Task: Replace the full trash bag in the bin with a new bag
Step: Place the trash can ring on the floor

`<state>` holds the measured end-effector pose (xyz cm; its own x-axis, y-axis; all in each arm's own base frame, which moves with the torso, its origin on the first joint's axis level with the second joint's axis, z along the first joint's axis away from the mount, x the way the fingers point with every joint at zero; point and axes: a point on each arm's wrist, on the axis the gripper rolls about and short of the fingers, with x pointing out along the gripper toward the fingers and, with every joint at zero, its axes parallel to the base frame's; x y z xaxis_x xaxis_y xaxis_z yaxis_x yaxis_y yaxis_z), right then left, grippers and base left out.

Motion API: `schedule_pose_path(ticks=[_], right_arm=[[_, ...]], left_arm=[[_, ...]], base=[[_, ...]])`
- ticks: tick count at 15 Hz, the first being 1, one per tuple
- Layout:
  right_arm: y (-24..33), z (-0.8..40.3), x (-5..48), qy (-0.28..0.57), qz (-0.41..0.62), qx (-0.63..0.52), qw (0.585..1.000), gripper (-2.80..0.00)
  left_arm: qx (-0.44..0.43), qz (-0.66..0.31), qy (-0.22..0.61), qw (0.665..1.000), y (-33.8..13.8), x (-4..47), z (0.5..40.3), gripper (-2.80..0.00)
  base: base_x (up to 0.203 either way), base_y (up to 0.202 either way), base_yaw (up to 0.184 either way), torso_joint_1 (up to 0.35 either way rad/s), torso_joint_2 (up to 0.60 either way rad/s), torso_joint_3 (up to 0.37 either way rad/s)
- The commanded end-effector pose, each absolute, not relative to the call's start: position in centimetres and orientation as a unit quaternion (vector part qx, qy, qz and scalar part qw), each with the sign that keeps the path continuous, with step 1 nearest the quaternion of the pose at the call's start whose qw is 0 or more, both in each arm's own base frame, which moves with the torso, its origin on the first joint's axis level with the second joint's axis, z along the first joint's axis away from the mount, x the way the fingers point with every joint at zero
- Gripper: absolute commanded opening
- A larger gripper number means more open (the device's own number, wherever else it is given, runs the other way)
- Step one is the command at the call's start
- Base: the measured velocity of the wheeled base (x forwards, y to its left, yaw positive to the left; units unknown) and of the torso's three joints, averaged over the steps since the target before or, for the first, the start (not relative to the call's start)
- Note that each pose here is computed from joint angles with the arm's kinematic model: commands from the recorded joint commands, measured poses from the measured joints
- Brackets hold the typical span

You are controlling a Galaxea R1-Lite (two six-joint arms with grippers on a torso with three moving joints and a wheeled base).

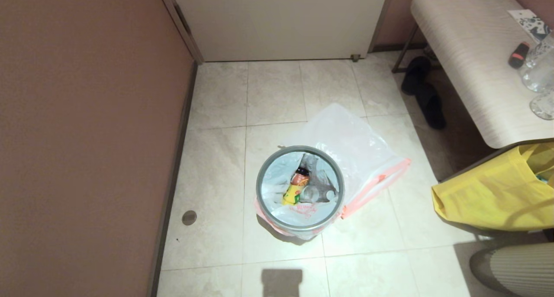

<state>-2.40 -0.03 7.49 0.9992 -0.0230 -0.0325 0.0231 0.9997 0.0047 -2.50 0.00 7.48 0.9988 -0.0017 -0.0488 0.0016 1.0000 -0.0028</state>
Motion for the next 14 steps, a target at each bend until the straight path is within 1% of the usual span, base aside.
schedule_pose_path(ticks=[1,14], right_arm=[[-0.03,7.48,-2.40,0.016,-0.012,0.003,1.000,-2.80],[-0.03,7.48,-2.40,0.016,-0.012,0.003,1.000,-2.80]], left_arm=[[-0.002,-0.001,0.025,1.000,0.00,-2.50,7.48,-2.80],[-0.002,-0.001,0.025,1.000,0.00,-2.50,7.48,-2.80]], base=[[0.000,0.000,0.000,0.000,0.00,0.000],[0.000,0.000,0.000,0.000,0.00,0.000]])
